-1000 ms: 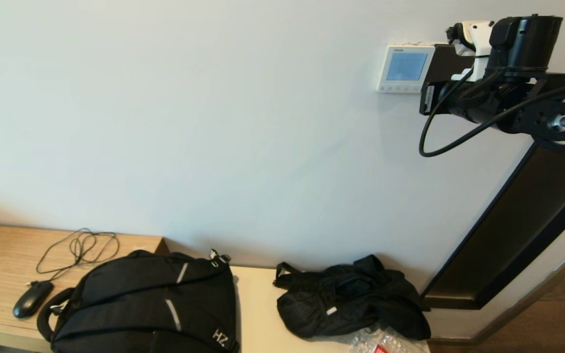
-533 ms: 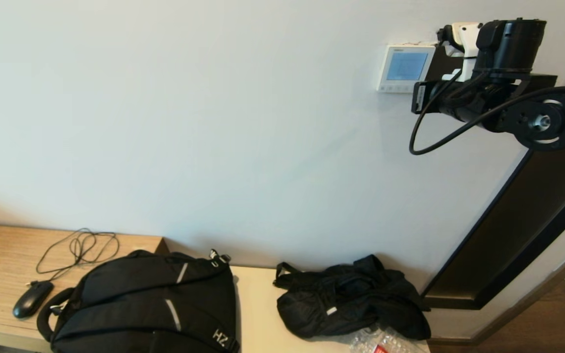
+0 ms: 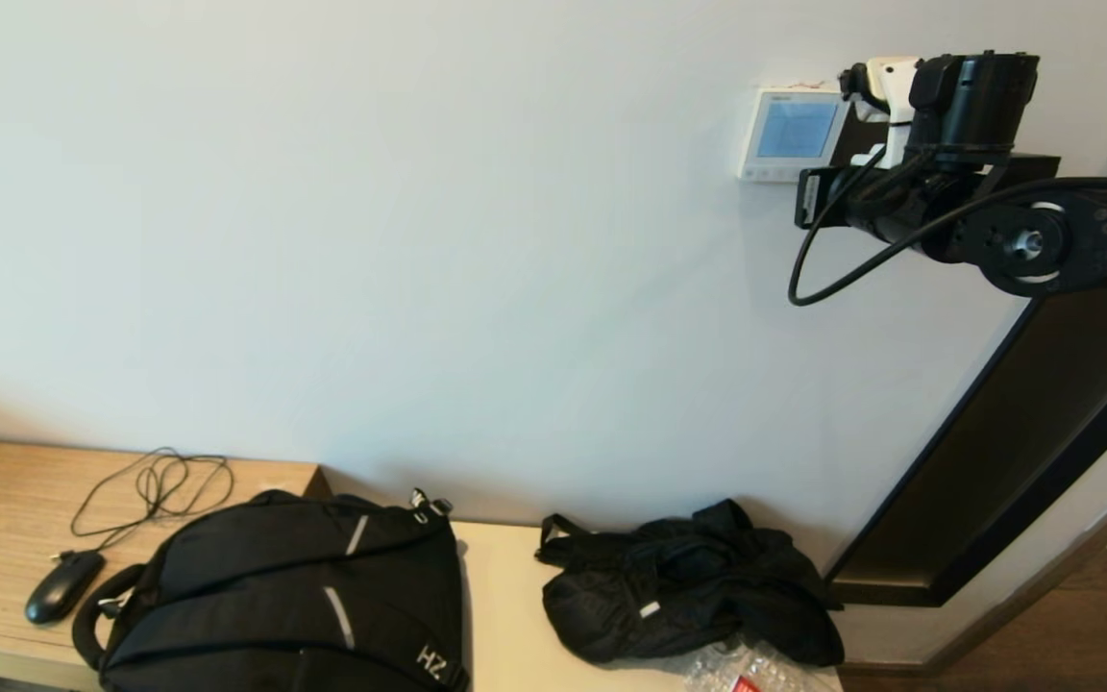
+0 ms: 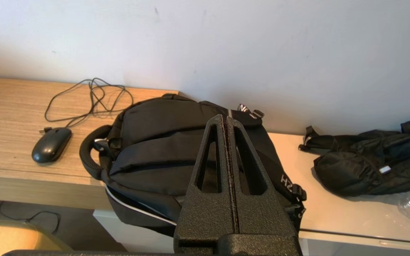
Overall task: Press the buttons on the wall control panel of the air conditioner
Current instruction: Turn on the central air conditioner
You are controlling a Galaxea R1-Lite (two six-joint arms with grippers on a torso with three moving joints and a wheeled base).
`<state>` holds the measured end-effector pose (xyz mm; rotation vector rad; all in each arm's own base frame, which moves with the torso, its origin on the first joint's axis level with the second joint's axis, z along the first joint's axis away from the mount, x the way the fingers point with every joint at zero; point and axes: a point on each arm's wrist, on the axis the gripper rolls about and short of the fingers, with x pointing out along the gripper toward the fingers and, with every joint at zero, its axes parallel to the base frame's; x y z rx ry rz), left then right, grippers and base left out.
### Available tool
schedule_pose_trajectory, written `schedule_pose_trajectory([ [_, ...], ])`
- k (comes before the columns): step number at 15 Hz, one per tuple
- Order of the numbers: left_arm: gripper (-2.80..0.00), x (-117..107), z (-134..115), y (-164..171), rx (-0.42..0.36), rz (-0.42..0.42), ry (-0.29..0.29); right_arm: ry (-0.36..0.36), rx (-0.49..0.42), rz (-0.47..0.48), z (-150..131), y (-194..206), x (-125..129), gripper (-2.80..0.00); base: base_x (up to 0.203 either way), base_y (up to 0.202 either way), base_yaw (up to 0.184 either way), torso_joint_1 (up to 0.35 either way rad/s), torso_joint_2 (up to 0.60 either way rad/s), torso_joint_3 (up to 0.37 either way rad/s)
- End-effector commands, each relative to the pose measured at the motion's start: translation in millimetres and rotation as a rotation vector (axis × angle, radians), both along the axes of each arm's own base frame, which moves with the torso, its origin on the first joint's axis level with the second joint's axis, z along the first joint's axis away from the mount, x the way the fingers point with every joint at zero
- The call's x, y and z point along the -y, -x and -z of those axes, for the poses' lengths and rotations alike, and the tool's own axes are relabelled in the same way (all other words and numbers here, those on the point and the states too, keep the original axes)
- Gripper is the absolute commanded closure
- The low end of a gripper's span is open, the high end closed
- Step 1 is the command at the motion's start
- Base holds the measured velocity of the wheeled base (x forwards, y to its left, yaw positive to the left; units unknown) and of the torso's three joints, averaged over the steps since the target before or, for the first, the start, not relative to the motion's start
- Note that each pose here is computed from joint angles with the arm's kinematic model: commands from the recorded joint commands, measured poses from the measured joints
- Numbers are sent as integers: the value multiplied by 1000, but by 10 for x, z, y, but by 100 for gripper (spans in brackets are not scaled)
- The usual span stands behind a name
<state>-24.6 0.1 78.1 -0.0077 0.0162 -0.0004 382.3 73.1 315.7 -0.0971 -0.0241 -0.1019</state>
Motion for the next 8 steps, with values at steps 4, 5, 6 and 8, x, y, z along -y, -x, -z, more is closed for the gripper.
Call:
schedule_pose_trajectory([
  [4, 0, 0, -1, 1, 1, 0, 0, 2, 6, 15, 20, -100, -26, 0, 0, 0, 0, 0, 0, 0],
  [5, 0, 0, 3, 0, -1, 0, 1, 3, 5, 13, 28, -108, -34, 0, 0, 0, 0, 0, 0, 0],
  [6, 0, 0, -1, 1, 1, 0, 0, 5, 8, 15, 15, -107, -34, 0, 0, 0, 0, 0, 0, 0],
  [8, 0, 0, 3, 0, -1, 0, 0, 4, 11, 15, 2, -88, -30, 0, 0, 0, 0, 0, 0, 0],
])
